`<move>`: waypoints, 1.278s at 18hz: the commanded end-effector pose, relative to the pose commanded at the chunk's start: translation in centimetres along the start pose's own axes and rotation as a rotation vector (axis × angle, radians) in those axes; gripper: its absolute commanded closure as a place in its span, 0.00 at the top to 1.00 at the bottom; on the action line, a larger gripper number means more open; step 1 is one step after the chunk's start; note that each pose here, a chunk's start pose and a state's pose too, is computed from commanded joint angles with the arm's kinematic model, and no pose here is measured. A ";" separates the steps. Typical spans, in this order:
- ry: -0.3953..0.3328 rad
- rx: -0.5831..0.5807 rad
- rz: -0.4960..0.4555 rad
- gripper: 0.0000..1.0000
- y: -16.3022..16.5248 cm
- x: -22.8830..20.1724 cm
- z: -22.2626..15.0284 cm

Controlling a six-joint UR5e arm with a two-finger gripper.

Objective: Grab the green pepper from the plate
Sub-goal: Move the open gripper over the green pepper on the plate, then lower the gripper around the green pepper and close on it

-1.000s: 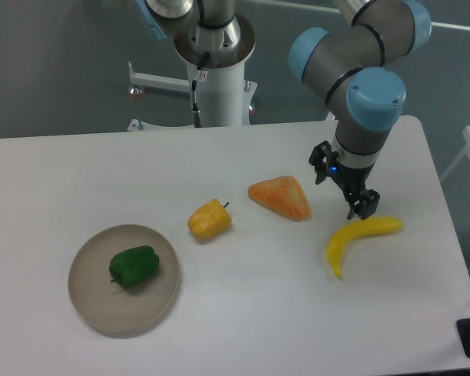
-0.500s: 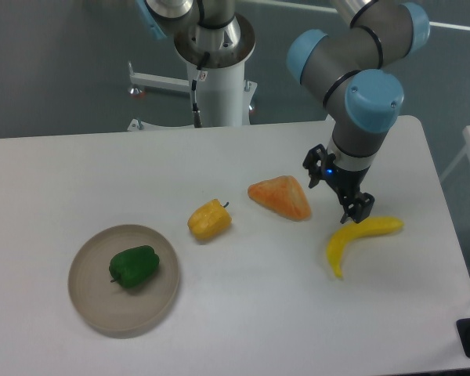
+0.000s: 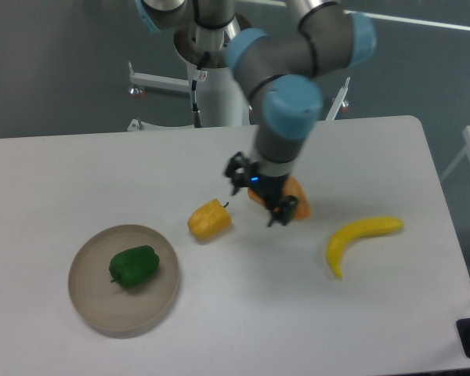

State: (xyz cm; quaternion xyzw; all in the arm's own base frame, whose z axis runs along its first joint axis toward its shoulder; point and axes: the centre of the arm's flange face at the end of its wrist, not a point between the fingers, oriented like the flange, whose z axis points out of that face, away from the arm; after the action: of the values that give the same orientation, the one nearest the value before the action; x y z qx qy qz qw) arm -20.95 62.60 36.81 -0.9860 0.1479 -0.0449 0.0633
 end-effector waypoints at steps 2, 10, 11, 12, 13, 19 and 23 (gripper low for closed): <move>-0.015 0.019 -0.068 1.00 -2.5 2.3 1.3; -0.024 0.049 0.053 1.00 -9.0 8.7 6.7; -0.022 0.043 0.088 1.00 -9.1 9.0 7.1; -0.018 0.039 0.121 1.00 -9.4 9.8 7.5; -0.015 0.036 0.148 1.00 -9.6 10.4 7.7; -0.032 0.055 0.184 1.00 -10.6 10.3 9.5; -0.034 0.054 0.184 1.00 -10.9 9.8 11.3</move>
State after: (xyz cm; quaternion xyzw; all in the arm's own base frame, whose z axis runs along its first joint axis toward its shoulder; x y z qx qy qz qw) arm -7.32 71.26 27.84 -0.9668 0.2355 -0.0259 0.0961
